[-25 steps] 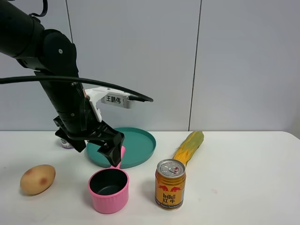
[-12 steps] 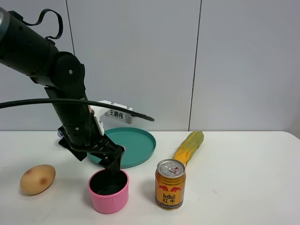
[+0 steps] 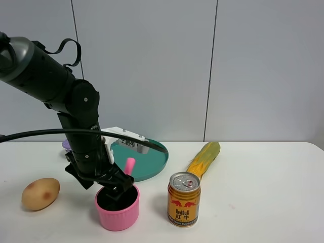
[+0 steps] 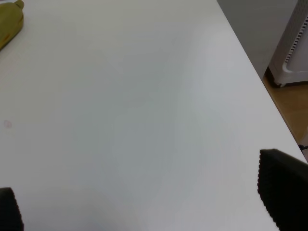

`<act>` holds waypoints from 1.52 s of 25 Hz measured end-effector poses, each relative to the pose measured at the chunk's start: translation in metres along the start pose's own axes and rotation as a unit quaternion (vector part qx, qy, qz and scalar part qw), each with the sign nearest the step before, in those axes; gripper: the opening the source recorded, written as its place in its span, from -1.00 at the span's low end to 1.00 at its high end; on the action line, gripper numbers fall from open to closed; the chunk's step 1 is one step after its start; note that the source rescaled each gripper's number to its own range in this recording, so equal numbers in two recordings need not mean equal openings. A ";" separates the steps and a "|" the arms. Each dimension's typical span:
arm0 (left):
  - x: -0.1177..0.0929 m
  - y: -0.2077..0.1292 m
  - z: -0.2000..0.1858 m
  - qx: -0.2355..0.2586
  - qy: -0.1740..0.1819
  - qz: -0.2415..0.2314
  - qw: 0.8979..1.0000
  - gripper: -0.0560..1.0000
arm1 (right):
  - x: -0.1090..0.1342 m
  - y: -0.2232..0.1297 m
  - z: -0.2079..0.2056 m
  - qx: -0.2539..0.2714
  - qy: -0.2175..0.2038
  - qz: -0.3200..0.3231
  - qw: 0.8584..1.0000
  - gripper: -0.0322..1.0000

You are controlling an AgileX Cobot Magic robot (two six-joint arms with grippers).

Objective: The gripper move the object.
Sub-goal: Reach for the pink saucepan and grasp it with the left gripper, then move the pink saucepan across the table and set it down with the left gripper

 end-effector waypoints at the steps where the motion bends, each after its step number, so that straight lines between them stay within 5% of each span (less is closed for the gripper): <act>1: 0.000 -0.001 0.002 0.003 0.000 0.003 1.000 1.00 | 0.000 0.000 0.000 0.000 0.000 0.000 1.000 1.00; 12: 0.000 -0.002 0.014 0.006 0.001 0.010 1.000 0.94 | 0.000 0.000 0.000 0.000 0.000 0.000 1.000 1.00; 15: 0.000 -0.002 0.014 0.006 0.001 0.010 1.000 0.45 | 0.000 0.000 0.000 0.000 0.000 0.000 1.000 1.00; 17: 0.000 -0.002 0.014 0.007 0.001 0.010 1.000 -0.22 | 0.000 0.000 0.000 0.000 0.000 0.000 1.000 1.00; 19: 0.000 -0.002 0.014 0.006 0.001 0.011 1.000 -0.69 | 0.000 0.000 0.000 0.000 0.000 0.000 1.000 1.00; 21: 0.000 -0.002 0.014 0.006 0.001 0.011 1.000 -0.84 | 0.000 0.000 0.000 0.000 0.000 0.000 1.000 1.00; 29: 0.000 -0.002 0.003 0.009 -0.001 0.008 1.000 -0.89 | 0.000 0.000 0.000 0.000 0.000 0.000 1.000 1.00; 38: -0.005 0.002 -0.080 -0.019 -0.023 -0.009 1.000 -0.89 | 0.000 0.000 0.000 0.000 0.000 0.000 1.000 1.00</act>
Point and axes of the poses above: a point on each arm's last joint axis where the gripper is mounted, z pointing out along that axis toward the gripper, x along the wrist's bending axis when the last joint is at zero, y = z × x, the point moved 3 cm from there along z, pointing out along that axis toward the gripper, and after that the axes turned 11 degrees about -z, right-handed, at the moved point
